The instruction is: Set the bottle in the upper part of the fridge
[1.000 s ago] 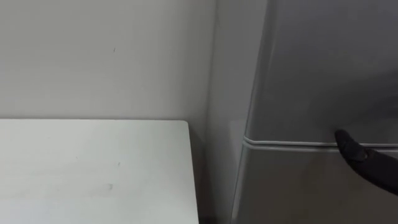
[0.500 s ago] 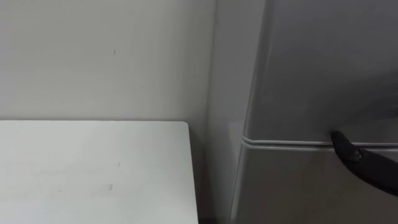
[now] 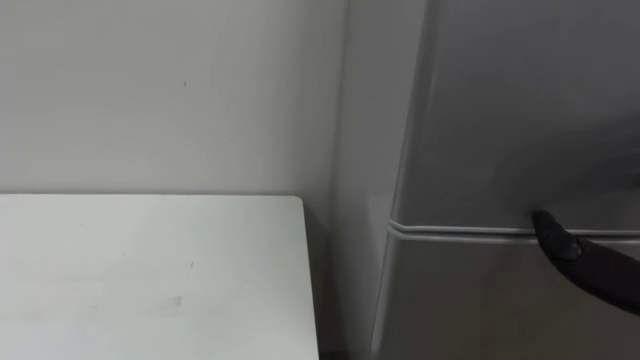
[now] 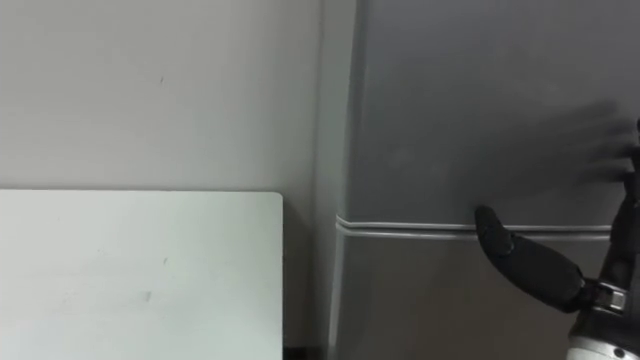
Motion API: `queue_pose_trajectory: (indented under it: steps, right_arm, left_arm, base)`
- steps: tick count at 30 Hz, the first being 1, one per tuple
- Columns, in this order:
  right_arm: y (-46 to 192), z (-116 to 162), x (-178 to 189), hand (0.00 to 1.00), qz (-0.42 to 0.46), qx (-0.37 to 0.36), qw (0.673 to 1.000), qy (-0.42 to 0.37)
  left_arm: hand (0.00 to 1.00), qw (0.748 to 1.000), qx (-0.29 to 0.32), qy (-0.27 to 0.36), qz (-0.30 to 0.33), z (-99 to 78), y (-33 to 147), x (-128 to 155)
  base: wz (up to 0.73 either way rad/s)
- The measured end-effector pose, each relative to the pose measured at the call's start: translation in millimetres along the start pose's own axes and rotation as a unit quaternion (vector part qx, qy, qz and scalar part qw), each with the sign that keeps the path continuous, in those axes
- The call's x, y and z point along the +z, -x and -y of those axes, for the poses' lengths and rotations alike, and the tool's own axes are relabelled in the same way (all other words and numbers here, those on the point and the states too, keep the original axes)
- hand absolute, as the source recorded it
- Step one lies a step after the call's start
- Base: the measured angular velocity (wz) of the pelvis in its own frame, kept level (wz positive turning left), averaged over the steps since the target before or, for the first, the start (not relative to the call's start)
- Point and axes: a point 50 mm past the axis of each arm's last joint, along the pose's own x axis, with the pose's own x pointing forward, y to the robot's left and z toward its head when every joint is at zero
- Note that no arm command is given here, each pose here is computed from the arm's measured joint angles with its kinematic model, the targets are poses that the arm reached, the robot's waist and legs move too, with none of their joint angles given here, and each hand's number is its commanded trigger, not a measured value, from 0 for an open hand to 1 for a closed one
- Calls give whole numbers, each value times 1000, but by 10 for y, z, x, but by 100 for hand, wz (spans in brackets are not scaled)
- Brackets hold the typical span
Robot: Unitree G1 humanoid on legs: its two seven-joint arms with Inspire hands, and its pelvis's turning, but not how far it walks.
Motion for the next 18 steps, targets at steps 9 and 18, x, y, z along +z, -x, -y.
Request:
queue_pose_trajectory:
  steps: [9,18]
  right_arm:
    - [-48,62,2,0,5,6,1000,11]
    - [-236,410,34,0,8,-51,998,38]
  left_arm:
    - [0,1000,5,10,6,-27,-2,30]
    - [0,999,22,26,11,-91,13,8]
  base:
    - [1]
    - [2]
